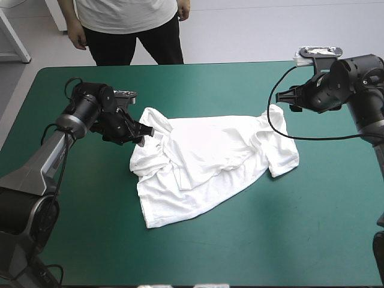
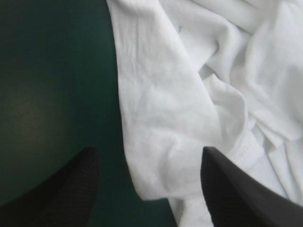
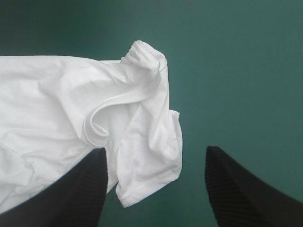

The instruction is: Fold the cloth

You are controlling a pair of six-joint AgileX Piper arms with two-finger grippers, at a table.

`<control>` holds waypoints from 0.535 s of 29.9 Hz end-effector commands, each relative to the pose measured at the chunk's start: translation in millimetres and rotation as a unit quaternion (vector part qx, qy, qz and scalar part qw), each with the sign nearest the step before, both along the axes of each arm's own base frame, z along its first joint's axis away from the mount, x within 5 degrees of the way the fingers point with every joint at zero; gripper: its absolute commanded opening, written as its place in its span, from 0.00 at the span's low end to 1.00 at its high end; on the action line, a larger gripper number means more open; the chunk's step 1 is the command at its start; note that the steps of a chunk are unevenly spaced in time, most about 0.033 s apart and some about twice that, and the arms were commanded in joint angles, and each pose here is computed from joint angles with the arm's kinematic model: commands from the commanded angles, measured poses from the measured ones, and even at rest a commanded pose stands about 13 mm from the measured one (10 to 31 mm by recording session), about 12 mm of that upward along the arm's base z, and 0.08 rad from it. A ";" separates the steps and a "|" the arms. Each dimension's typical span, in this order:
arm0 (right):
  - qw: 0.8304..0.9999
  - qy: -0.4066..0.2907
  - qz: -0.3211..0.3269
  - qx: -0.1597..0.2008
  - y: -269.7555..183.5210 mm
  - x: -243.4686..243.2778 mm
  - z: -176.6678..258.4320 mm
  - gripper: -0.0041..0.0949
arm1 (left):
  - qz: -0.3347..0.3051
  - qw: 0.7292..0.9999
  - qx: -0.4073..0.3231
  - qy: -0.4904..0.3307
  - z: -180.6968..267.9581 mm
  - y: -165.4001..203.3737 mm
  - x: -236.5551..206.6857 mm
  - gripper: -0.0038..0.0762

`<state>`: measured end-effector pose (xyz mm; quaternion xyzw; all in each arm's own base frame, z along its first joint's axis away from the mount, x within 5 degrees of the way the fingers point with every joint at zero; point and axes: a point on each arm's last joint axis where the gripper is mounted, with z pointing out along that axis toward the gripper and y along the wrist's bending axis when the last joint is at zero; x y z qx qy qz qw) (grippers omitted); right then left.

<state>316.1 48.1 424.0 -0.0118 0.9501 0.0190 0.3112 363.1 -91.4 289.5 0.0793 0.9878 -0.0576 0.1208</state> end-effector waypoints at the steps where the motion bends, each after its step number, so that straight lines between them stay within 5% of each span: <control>1: 0.999 -0.048 -0.003 -0.008 -6.1 -9.0 18.1 0.62 | 0.010 0.999 -0.016 -0.031 7.0 -2.5 6.4 0.62; 16: 0.999 -0.040 -0.004 -0.013 -6.6 -7.8 13.0 0.62 | 0.014 0.999 0.001 0.030 -66.2 -9.1 36.9 0.58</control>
